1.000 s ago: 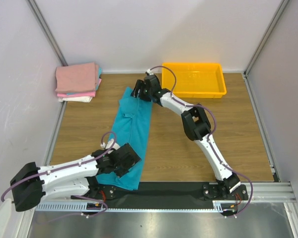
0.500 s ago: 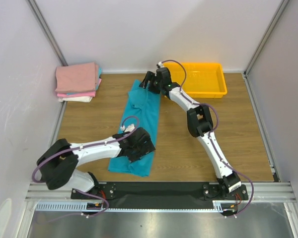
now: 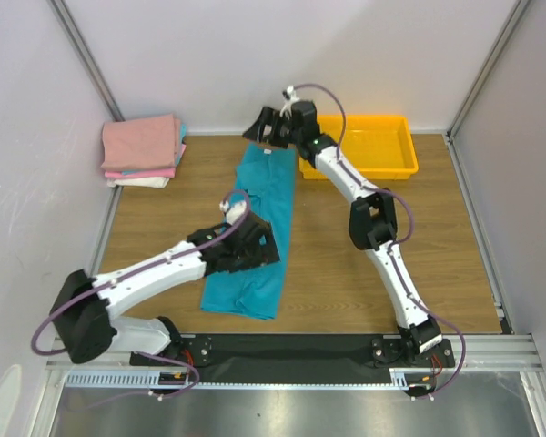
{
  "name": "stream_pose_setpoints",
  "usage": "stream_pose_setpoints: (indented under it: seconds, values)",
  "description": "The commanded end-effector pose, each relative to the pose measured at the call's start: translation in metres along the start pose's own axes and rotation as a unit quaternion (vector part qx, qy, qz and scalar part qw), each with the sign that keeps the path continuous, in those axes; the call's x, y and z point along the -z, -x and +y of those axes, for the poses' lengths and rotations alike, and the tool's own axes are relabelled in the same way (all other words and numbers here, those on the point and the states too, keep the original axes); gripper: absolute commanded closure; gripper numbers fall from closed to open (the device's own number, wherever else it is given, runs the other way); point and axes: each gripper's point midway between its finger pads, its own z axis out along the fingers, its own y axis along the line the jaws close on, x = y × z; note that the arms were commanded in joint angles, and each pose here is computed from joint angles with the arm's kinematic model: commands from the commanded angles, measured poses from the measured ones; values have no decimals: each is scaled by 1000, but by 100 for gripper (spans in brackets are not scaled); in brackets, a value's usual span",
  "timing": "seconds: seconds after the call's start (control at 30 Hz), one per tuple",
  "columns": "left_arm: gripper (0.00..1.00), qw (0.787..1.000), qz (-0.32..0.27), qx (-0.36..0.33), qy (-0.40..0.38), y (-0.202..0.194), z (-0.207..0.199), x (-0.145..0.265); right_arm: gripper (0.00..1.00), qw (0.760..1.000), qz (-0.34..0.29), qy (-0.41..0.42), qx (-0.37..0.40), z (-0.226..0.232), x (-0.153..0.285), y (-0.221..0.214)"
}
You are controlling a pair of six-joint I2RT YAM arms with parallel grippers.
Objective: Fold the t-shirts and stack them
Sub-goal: Fold the tshirt
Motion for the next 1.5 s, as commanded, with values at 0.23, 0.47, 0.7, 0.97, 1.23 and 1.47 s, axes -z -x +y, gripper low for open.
stream_pose_setpoints:
  seconds: [0.23, 0.47, 0.7, 0.97, 1.23, 1.47]
  values:
    - [2, 980, -140, -128, -66, 146, -35, 17, 0, 982, -151, -14, 116, 136, 211, 180]
    - [4, 974, -110, -193, 48, 194, -46, -58, 0, 974, -149, -147, 91, 98, 324, 150]
    - [5, 975, -82, -178, 104, 205, -30, -109, 1, 955, -166, -243, 28, 52, 411, 89]
    - [5, 980, -62, -154, 109, 203, -11, -142, 0, 943, -139, -303, -6, 19, 434, 41]
    - [5, 987, -50, -116, 103, 187, -6, -166, 0, 941, -122, -314, -27, 5, 427, 30]
    - [7, 993, -24, -96, 61, 179, -25, -185, 0, 940, -113, -321, -37, -5, 420, 27]
